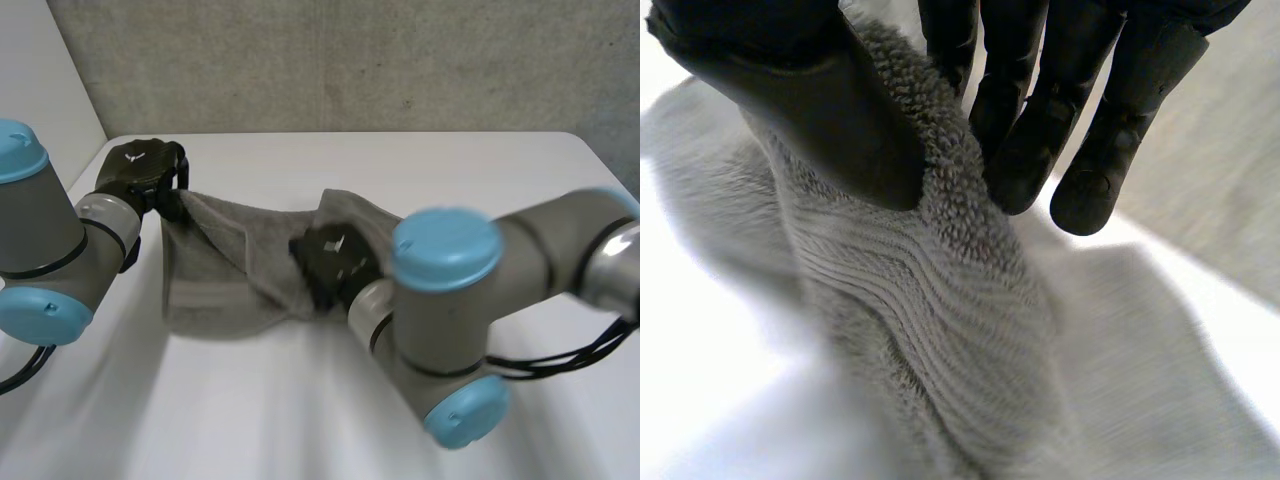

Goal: Fold the towel.

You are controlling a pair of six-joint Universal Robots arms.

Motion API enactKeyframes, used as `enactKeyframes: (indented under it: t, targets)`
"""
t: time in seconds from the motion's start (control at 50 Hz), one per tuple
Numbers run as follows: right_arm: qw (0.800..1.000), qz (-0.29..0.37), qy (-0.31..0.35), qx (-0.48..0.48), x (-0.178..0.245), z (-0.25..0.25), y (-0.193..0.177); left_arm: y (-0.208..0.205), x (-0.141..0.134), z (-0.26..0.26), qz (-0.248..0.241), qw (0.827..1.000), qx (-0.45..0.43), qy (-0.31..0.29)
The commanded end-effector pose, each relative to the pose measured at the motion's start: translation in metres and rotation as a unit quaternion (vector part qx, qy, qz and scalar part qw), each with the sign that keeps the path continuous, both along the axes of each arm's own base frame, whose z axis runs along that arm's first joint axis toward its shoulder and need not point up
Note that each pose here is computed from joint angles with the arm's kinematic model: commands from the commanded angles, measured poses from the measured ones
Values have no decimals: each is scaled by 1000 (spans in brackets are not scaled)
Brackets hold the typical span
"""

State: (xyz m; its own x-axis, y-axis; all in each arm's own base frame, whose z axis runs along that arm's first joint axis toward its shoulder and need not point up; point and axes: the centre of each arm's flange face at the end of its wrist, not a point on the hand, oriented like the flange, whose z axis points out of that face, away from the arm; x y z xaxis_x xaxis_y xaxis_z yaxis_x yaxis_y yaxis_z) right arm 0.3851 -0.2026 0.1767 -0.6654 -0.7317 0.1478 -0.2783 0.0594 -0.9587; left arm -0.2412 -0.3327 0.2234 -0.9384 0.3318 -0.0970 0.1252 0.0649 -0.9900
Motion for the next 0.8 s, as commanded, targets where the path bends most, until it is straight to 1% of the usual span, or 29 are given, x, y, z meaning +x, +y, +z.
enactKeyframes:
  t: [0.02,0.04,0.06,0.1,0.12,0.14,0.16,0.2,0.22,0.26,0.32,0.36,0.38,0.42,0.44,0.48,0.5,0.52,0.54,0.58,0.6,0.64,0.66,0.68,0.7,0.74,0.76,0.78,0.8]
  targets:
    - [996,-53,-15,-70,-40,89,-26,1,2,6,1,1000,-3,1]
    - [996,-56,11,-75,-51,100,-30,2,2,7,-2,1000,-4,1]
    - [996,-56,11,-75,-51,100,-30,2,2,7,-2,1000,-4,1]
    - [994,-43,78,-68,-68,103,-37,6,1,12,-6,1000,-8,-1]
    - [994,-43,79,-68,-68,103,-37,6,1,12,-6,1000,-8,-1]
    - [991,-29,114,-62,-74,100,-37,10,-1,15,-11,1000,-10,-7]
    - [991,-29,114,-62,-74,100,-37,10,-1,15,-11,1000,-10,-7]
    - [982,6,183,-45,-78,83,-32,19,-3,9,-21,999,-2,-46]
    - [982,6,183,-44,-78,83,-32,19,-3,9,-21,999,-2,-46]
    - [974,24,224,-21,-78,60,-34,33,-16,-2,-52,994,-2,-98]
    - [972,26,233,-17,-77,52,-37,40,-26,-8,-72,989,-5,-126]
    - [970,28,241,-12,-74,43,-43,48,-41,-27,-106,977,-5,-182]
    - [970,28,241,-12,-74,43,-43,49,-41,-27,-106,977,-5,-183]
    - [971,21,232,-43,-68,50,-61,44,-50,-33,-118,966,-23,-230]
    - [971,21,232,-43,-68,50,-61,44,-50,-33,-118,966,-23,-231]
    - [972,-5,202,-122,-56,72,-86,37,-56,-29,-119,962,-41,-243]
    - [972,-5,202,-123,-56,72,-86,28,-60,-20,-113,960,-63,-248]
    - [969,-25,173,-177,-50,88,-99,17,-64,-4,-100,960,-91,-244]
    - [969,-26,173,-177,-50,88,-99,17,-64,-3,-99,960,-92,-244]
    - [947,-73,99,-297,-41,127,-123,-6,-66,48,-48,962,-164,-211]
    - [947,-73,98,-297,-41,128,-124,-6,-66,48,-48,962,-164,-211]
    - [905,-115,19,-410,-39,168,-134,-22,-61,112,14,958,-248,-140]
    - [904,-115,19,-410,-39,168,-134,-22,-60,112,14,958,-248,-140]
    - [879,-128,-19,-458,-42,190,-132,-26,-57,139,36,953,-286,-94]
    - [879,-128,-19,-459,-42,191,-132,-26,-57,140,36,953,-286,-94]
    - [836,-157,-69,-521,-55,224,-125,-21,-46,192,50,938,-342,-3]
    - [836,-158,-69,-521,-55,224,-125,-21,-46,192,50,938,-343,-2]
    - [834,-157,-71,-525,-58,227,-121,-17,-43,205,46,935,-351,27]
    - [842,-154,-61,-514,-59,224,-121,-14,-41,208,42,937,-345,41]
